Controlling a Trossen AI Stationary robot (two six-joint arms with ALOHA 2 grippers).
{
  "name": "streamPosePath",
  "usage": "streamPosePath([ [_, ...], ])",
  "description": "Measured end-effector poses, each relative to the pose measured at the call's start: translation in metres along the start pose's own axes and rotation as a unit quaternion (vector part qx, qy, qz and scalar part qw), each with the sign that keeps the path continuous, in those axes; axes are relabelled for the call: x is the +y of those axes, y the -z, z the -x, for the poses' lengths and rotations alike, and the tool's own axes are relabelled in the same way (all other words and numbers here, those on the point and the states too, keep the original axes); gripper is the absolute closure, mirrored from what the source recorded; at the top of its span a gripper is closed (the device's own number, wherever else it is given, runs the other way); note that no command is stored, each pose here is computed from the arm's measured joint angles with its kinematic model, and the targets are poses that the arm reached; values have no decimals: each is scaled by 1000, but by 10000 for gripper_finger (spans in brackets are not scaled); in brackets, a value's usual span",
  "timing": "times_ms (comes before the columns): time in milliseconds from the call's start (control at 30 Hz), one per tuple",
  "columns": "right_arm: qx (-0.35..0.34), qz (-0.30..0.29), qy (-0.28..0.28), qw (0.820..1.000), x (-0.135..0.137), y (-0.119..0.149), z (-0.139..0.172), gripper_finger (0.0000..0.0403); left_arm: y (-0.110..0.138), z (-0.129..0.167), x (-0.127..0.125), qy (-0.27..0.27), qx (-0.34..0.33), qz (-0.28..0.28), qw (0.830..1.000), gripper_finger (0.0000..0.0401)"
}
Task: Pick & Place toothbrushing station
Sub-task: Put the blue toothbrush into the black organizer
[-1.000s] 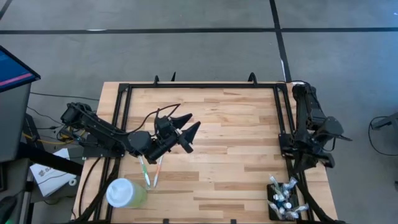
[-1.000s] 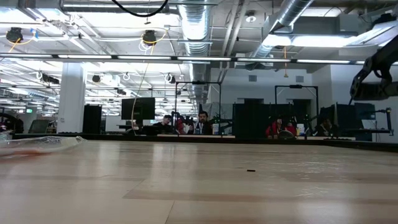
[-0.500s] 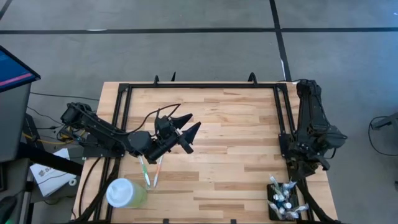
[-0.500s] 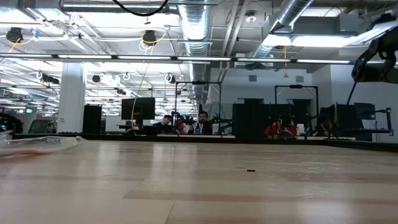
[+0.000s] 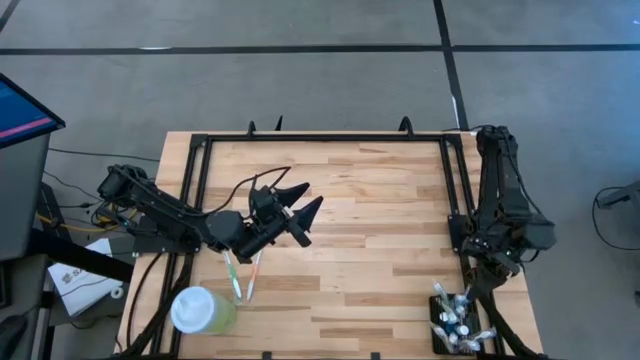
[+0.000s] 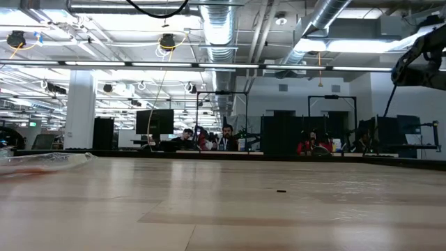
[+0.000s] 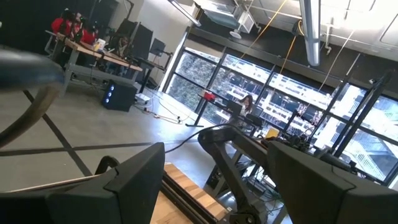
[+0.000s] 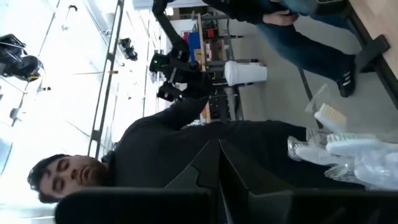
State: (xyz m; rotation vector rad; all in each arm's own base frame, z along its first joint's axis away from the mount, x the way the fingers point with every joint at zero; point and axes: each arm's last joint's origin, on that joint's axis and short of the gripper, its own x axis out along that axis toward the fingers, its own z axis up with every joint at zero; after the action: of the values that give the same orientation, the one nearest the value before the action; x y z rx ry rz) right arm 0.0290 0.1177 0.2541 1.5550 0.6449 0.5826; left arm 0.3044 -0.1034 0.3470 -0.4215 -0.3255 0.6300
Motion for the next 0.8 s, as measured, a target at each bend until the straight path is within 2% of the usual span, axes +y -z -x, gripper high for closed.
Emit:
streamPosePath([
  [133,-4,3,1,1000,0,-3,3,403,0,0,0,0,0,-1,1000,123],
  [533,2,-28,52,998,-11,-6,7,403,0,0,0,0,1,-2,1000,123],
  [800,15,-42,123,991,-26,-8,9,403,1,0,0,0,2,-3,1000,123],
])
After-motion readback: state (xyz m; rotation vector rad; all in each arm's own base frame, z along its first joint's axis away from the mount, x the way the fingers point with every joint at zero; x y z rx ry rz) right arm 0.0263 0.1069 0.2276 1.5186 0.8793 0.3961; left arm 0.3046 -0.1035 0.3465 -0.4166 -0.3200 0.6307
